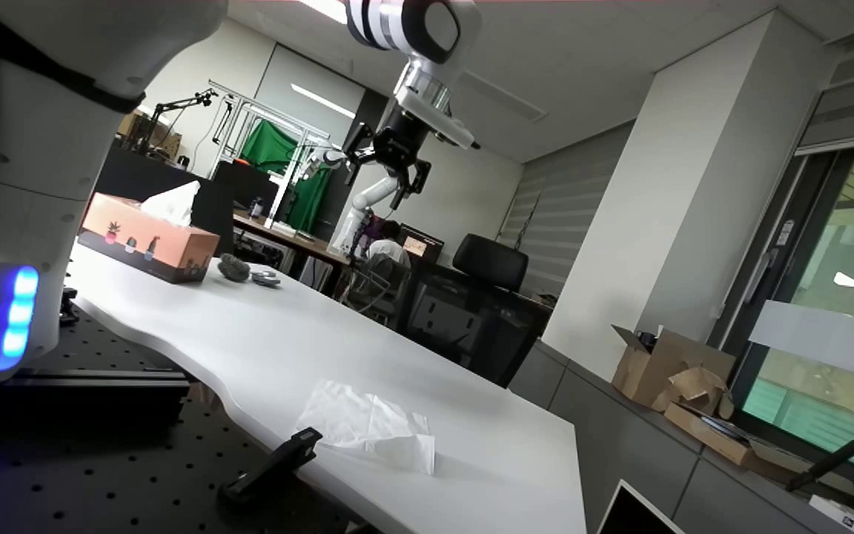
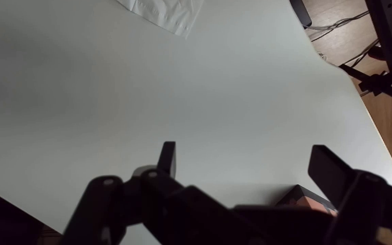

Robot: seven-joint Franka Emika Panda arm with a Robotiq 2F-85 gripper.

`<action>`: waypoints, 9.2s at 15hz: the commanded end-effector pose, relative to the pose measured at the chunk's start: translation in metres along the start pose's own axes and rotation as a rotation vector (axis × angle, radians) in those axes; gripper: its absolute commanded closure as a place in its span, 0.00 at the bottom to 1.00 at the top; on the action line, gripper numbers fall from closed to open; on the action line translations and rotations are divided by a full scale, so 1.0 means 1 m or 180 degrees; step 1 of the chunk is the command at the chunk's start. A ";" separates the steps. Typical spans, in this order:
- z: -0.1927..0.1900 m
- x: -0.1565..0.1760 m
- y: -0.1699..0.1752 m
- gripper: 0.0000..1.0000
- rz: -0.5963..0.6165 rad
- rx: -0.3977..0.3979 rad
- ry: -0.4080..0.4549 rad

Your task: Take a tissue out of the box and put it on the table

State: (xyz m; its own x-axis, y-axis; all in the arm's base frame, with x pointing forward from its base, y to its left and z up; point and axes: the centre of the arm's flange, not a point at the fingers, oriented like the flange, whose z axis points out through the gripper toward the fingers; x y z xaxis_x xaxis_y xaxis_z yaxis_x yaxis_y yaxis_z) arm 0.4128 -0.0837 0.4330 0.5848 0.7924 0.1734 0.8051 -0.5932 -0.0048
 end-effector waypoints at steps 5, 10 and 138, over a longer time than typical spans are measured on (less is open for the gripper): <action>0.026 0.094 0.073 0.00 -0.0280 -0.0142 -0.0126; 0.059 0.178 0.089 0.00 -0.0520 -0.0050 -0.0159; 0.084 0.477 -0.156 1.00 -0.1456 0.0632 -0.1550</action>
State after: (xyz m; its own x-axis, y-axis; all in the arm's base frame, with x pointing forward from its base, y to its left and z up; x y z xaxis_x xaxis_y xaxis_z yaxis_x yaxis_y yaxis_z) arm 0.5894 0.4266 0.4245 0.0789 0.9726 -0.2186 0.9501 -0.1397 -0.2788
